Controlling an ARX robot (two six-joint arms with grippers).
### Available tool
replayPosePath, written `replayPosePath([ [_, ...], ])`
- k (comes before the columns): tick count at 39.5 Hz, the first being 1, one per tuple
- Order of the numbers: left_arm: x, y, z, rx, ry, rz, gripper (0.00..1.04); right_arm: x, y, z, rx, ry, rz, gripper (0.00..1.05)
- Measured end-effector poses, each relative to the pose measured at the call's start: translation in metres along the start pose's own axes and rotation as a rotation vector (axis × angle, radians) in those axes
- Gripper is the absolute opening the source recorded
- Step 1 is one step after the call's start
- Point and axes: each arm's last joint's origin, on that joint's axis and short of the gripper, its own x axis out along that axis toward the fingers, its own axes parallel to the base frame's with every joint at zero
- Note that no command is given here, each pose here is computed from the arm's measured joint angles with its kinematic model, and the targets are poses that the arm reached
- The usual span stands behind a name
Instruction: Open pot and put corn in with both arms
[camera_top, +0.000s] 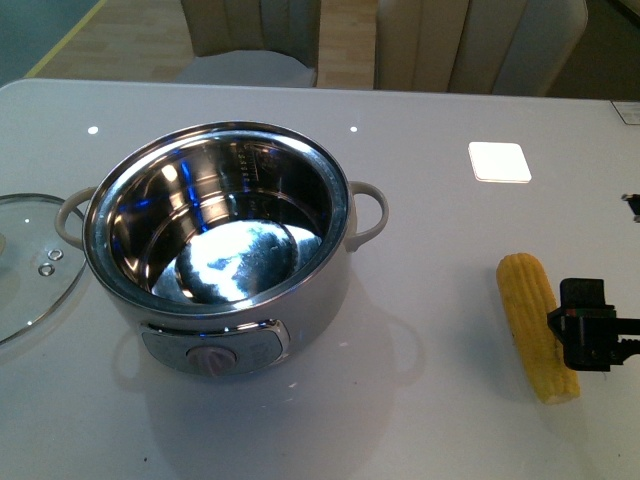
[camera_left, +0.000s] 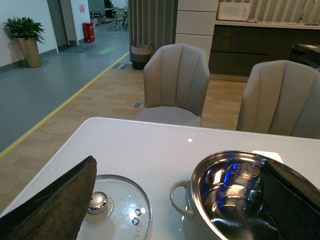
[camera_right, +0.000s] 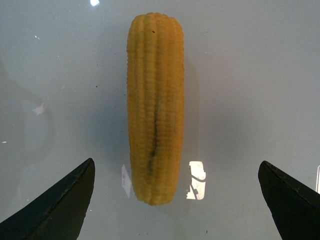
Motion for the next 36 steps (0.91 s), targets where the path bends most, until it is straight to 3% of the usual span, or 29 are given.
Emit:
replayPosePath([
  [33, 0.000, 0.000, 0.000, 0.000, 0.000, 0.000, 0.98, 0.087, 0.015, 0.007, -0.058, 0.151, -0.014, 0.96],
  [36, 0.000, 0.000, 0.000, 0.000, 0.000, 0.000, 0.98, 0.089, 0.015, 0.007, -0.053, 0.155, -0.015, 0.91],
])
